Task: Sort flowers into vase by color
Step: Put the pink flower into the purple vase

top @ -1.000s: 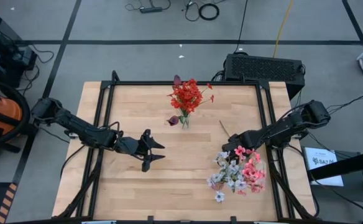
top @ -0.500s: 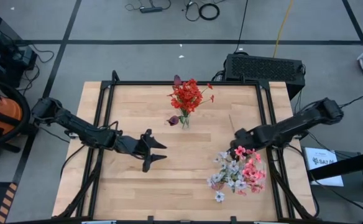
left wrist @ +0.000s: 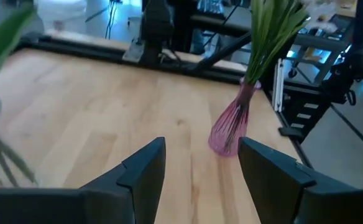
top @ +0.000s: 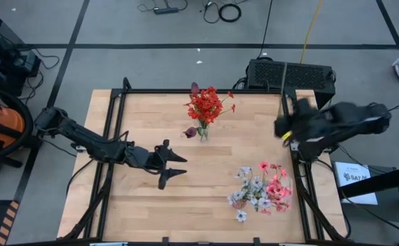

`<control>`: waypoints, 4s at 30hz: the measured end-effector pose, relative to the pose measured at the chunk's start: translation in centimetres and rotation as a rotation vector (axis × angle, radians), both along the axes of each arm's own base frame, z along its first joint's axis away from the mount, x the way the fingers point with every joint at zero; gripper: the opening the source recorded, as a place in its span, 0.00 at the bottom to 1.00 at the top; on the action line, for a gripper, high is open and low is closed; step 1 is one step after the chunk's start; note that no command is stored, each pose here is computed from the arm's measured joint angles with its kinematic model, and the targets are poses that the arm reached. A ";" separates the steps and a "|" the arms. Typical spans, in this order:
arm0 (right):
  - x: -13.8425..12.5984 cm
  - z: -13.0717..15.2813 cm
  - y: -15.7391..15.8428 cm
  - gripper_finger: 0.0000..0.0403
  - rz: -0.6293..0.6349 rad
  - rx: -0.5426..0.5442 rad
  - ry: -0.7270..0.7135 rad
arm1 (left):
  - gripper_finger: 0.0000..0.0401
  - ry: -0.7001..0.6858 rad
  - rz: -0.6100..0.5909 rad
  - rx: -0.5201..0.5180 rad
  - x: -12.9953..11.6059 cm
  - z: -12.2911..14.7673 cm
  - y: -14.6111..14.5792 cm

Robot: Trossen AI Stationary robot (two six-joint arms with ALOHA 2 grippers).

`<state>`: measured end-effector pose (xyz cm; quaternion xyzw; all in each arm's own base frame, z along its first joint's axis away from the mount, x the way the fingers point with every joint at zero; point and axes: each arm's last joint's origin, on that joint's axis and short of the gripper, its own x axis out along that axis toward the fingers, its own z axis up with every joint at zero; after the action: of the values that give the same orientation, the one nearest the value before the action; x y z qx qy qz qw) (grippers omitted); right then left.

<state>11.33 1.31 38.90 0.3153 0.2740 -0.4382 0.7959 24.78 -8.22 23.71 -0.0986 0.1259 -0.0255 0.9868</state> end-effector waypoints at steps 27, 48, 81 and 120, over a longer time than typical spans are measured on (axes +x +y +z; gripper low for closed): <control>15.6 7.3 6.1 0.00 0.650 0.377 -0.718 | 0.52 -0.060 0.073 0.909 -1.0 13.5 -5.3; 25.2 0.0 13.9 0.00 0.839 0.885 -0.659 | 0.52 0.077 0.241 1.376 -0.4 15.8 -18.2; 25.6 0.3 13.3 0.04 0.711 0.833 -0.740 | 0.14 0.242 0.057 1.597 3.0 13.1 -15.3; 22.2 2.0 6.3 0.36 0.702 0.561 -0.541 | 0.01 0.331 -0.096 1.318 5.3 11.3 -11.3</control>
<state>33.54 7.64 40.89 0.5072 0.2547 0.0423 0.8223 30.10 -19.53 34.96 0.5262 0.2689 0.0284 0.8062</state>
